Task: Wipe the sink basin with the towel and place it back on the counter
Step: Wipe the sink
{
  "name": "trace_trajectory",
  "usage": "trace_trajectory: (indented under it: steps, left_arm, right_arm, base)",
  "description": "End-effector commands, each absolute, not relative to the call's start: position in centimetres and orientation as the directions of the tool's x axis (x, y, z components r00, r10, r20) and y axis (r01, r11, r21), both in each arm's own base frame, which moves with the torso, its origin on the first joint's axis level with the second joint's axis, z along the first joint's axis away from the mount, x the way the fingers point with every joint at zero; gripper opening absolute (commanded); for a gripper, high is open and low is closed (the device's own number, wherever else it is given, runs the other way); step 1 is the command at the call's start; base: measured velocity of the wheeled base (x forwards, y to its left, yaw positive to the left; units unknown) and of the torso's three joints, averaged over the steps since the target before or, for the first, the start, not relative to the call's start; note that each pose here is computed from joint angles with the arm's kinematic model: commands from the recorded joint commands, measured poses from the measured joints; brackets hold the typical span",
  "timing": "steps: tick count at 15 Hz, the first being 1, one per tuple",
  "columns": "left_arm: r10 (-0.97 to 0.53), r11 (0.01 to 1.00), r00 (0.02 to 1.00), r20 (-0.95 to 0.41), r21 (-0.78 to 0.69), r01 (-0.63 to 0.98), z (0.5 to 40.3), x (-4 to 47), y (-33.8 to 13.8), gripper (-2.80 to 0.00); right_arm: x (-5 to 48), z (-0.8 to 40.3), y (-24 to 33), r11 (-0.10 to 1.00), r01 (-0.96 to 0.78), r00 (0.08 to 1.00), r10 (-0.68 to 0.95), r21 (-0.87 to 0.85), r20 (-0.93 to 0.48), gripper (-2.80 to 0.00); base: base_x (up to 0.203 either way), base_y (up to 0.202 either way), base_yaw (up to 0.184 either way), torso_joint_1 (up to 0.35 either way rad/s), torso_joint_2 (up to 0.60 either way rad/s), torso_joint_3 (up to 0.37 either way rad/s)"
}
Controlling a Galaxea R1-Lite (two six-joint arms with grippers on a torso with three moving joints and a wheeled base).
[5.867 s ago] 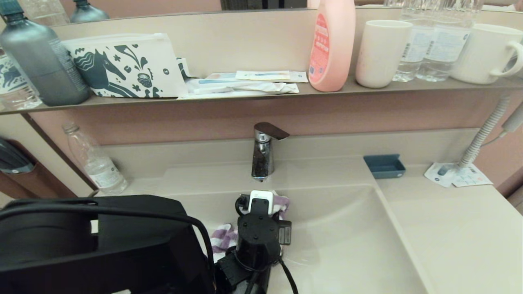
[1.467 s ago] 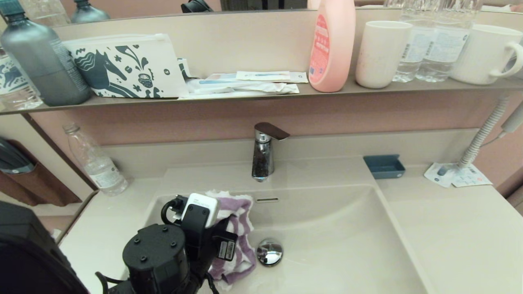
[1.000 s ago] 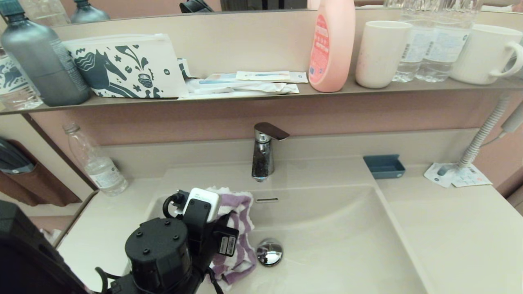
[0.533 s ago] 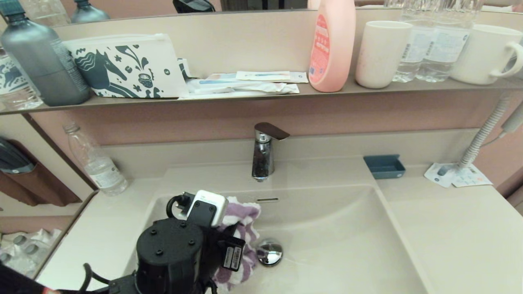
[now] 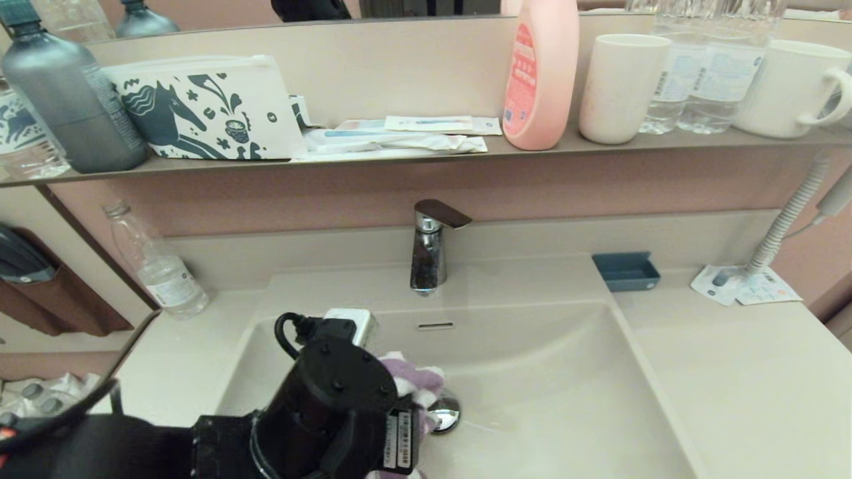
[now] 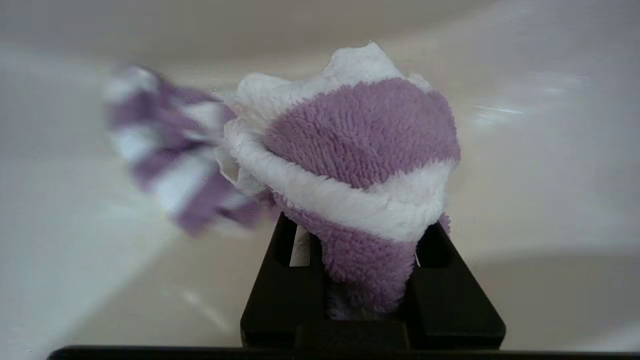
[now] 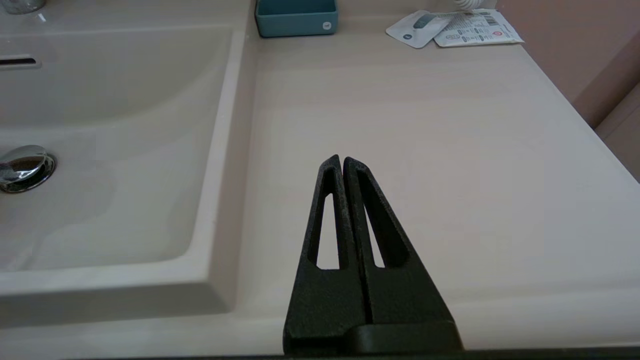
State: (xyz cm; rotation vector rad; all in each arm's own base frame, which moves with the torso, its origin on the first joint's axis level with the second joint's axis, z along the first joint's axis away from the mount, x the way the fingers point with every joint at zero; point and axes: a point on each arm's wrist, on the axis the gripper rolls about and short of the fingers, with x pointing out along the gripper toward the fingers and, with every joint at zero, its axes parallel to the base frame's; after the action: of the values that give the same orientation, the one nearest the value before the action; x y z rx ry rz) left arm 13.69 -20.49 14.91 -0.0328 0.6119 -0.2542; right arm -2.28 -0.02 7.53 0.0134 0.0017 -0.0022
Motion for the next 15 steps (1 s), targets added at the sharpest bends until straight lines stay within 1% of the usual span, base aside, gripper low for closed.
trace_trajectory:
  steps: [1, 3, 5, 6, 7, 9, 11, 13, 15]
  left_arm:
    - [-0.261, 0.965, 0.728, -0.634, -0.170, 0.197, 15.3, 14.0, -22.2, -2.80]
    - [-0.212, 0.977, 0.639, -0.740, -0.161, 0.138, 11.9, 14.8, -24.8, -2.80]
    - [-0.181, 0.984, 0.579, -0.795, -0.147, 0.105, 8.4, 15.2, -27.4, -2.80]
    - [-0.195, 0.981, 0.575, -0.794, -0.169, 0.099, 7.3, 15.4, -28.7, -2.80]
    - [-0.240, 0.969, 0.596, -0.766, -0.227, 0.099, 6.5, 15.8, -30.1, -2.80]
    - [-0.314, 0.941, 0.630, -0.710, -0.318, 0.111, 6.8, 16.5, -32.3, -2.80]
    - [-0.337, 0.931, 0.637, -0.693, -0.346, 0.117, 6.9, 17.1, -34.2, -2.80]
    - [-0.319, 0.940, 0.626, -0.712, -0.321, 0.115, 5.4, 17.4, -34.9, -2.80]
    - [-0.258, 0.963, 0.602, -0.756, -0.249, 0.100, 2.9, 17.2, -34.0, -2.80]
  right_arm:
    - [-2.3, 7.5, 0.0, 1.000, 0.002, 1.000, -0.002, 0.014, -0.002, -2.80]
    - [-2.3, 7.5, 0.0, 1.000, 0.002, 1.000, -0.002, 0.014, -0.002, -2.80]
    - [-2.3, 7.5, 0.0, 1.000, 0.002, 1.000, -0.002, 0.014, -0.001, -2.80]
    - [-2.3, 7.5, 0.0, 1.000, 0.002, 1.000, -0.002, 0.014, -0.002, -2.80]
    - [-2.3, 7.5, 0.0, 1.000, 0.002, 1.000, -0.002, 0.014, -0.002, -2.80]
    - [-2.3, 7.5, 0.0, 1.000, 0.002, 1.000, -0.002, 0.014, -0.002, -2.80]
    - [-2.3, 7.5, 0.0, 1.000, 0.002, 1.000, -0.002, 0.014, -0.002, -2.80]
    - [-2.3, 7.5, 0.0, 1.000, 0.002, 1.000, -0.002, 0.014, -0.002, -2.80]
    - [-2.3, 7.5, 0.0, 1.000, 0.002, 1.000, -0.002, 0.014, -0.002, -2.80]
  base:
    - [0.000, 0.000, 0.000, 0.000, 0.00, 0.000]
    - [0.000, 0.000, 0.000, 0.000, 0.00, 0.000]
    - [0.000, 0.000, 0.000, 0.000, 0.00, 0.000]
    - [0.000, 0.000, 0.000, 0.000, 0.00, 0.000]
    - [0.000, 0.000, 0.000, 0.000, 0.00, 0.000]
    - [0.000, 0.000, 0.000, 0.000, 0.00, 0.000]
    - [0.000, 0.000, 0.000, 0.000, 0.00, 0.000]
    - [0.000, 0.000, 0.000, 0.000, 0.00, 0.000]
    - [0.000, 0.000, 0.000, 0.000, 0.00, 0.000]
